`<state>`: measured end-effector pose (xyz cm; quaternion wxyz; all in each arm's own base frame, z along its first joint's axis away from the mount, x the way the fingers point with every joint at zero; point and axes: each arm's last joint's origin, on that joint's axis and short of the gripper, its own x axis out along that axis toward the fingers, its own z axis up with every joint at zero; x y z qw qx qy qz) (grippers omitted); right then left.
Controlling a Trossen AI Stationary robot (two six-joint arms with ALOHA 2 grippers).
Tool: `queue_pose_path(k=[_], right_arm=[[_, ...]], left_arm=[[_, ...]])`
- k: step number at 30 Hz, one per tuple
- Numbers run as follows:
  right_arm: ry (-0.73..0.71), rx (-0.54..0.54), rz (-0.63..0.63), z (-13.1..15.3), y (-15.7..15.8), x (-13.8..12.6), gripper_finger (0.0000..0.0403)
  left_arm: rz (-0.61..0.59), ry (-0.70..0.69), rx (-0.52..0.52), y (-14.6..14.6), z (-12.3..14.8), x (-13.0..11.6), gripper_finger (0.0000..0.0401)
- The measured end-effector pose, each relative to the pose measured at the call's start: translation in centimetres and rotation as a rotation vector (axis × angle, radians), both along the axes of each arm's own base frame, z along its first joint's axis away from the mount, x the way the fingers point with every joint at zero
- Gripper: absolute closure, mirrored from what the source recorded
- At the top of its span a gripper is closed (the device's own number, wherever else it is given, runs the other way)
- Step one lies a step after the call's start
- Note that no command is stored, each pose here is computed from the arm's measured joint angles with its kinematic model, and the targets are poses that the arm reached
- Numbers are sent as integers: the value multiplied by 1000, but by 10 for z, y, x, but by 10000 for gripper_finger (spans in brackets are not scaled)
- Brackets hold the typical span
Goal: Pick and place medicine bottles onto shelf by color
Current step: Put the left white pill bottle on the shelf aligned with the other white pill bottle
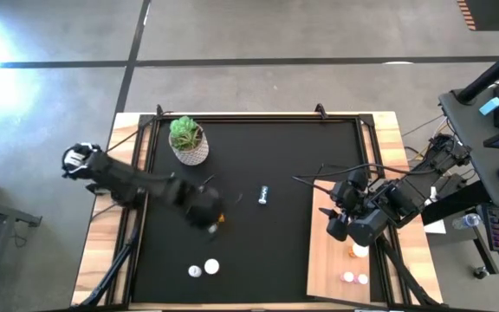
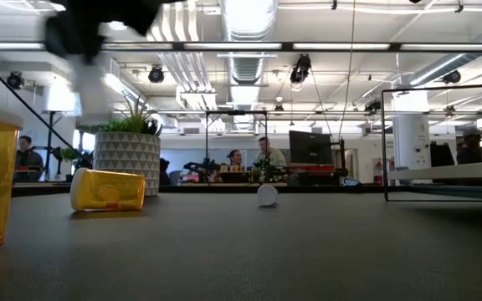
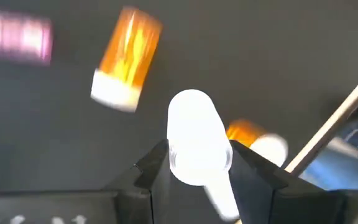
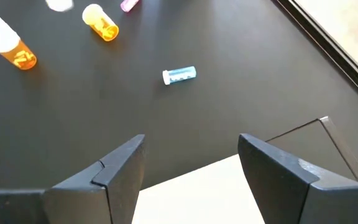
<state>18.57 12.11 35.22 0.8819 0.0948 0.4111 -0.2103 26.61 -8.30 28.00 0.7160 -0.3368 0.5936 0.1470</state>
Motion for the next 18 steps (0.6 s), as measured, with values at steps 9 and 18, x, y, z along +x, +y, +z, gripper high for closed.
queue_pose_path(k=[9, 18], right_arm=[[1, -20, 13, 0, 0, 0, 158], [-11, -45, 0, 0, -2, 0, 158]], left_arm=[[13, -166, 141, 73, 6, 88, 287], [25, -65, 195, 128, -35, 146, 287]])
